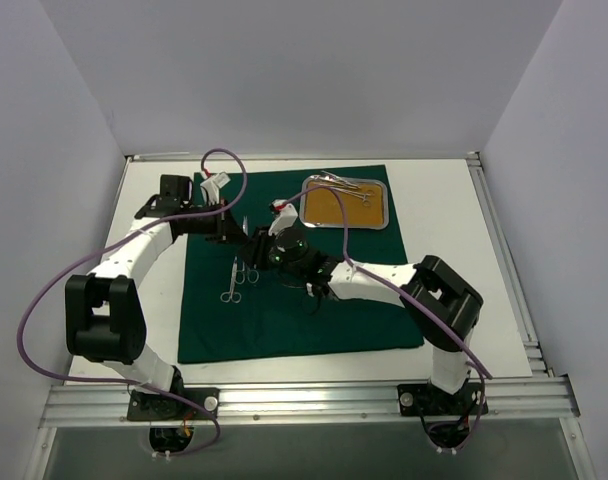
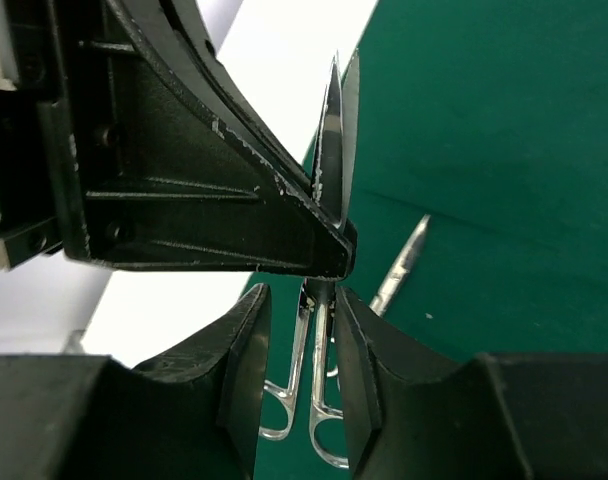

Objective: Open and lay out the surgical kit
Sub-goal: Place the medical item in the surgical kit.

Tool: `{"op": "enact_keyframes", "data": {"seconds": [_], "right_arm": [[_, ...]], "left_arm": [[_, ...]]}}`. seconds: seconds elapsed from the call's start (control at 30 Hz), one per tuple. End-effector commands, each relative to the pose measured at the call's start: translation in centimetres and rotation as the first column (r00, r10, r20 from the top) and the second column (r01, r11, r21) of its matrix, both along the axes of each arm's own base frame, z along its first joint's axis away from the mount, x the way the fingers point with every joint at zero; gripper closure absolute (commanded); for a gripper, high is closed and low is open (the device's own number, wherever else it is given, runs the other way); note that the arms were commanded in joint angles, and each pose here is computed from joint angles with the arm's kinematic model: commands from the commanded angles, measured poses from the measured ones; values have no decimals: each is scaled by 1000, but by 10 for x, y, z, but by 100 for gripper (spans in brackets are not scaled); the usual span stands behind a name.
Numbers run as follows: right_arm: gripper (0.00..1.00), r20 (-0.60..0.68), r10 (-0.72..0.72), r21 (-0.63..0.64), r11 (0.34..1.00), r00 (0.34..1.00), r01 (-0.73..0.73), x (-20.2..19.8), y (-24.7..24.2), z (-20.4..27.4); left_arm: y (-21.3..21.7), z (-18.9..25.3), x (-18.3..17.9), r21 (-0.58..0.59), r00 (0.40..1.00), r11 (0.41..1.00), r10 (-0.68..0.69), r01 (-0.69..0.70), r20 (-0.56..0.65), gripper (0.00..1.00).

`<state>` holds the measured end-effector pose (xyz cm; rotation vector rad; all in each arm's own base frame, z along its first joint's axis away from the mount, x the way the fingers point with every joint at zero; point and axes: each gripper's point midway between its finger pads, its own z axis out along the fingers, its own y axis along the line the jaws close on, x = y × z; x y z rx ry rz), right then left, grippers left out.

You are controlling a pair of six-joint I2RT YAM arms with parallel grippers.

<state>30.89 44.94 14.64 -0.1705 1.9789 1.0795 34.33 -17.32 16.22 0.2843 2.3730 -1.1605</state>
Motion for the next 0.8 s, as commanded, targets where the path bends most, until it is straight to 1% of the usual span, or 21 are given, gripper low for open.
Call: {"op": "enact_keyframes", "data": {"seconds": [0.0, 0.07, 0.17, 0.2, 0.27, 0.3, 0.4, 0.5, 0.57, 0.6, 0.63, 0.67, 0.77], "right_arm": [[72, 34, -78, -69, 994, 996, 80, 11, 0, 3], [72, 32, -102, -83, 991, 994, 104, 14, -2, 1], [77, 31, -117, -127, 985, 993, 120, 12, -2, -4], [81, 33, -119, -136, 983, 992, 122, 10, 0, -4], [84, 32, -132, -168, 976, 991, 136, 12, 1, -6], [90, 30, -132, -181, 974, 991, 136, 11, 2, -8], [100, 11, -143, -211, 967, 990, 142, 11, 3, -17], [100, -3, -161, -217, 964, 987, 156, 11, -1, -21], [100, -18, -171, -233, 959, 985, 163, 11, -4, -25], [100, -23, -181, -239, 956, 983, 170, 11, -5, -27], [100, -31, -187, -240, 955, 982, 174, 10, -5, -28], [100, -42, -194, -256, 950, 980, 177, 9, -9, -33], [100, -71, -225, -286, 938, 972, 196, 7, -15, -45]], "left_arm": [[-8, 20, 11, -10, 995, 1000, 27, -26, 92, 98], [-8, 21, 11, -11, 995, 1000, 29, -29, 93, 98], [-7, 21, 13, -8, 995, 999, 41, -41, 93, 98], [-6, 19, 14, -1, 994, 999, 51, -51, 92, 98], [-5, 19, 15, 3, 994, 998, 57, -57, 95, 98], [-5, 18, 16, 5, 994, 998, 59, -60, 97, 98], [-5, 16, 15, 7, 994, 998, 54, -55, 93, 98], [-4, 13, 13, 30, 995, 998, 48, -50, 85, 98], [3, 12, 17, 80, 993, 995, 54, -62, 102, 65], [6, 8, 14, 108, 995, 992, 57, -66, 81, 49], [11, 6, 15, 140, 994, 988, 55, -68, 92, 23], [17, 4, 18, 183, 992, 979, 74, -91, 100, 3], [34, 8, 21, 271, 989, 954, 99, -127, 113, 6]]}}
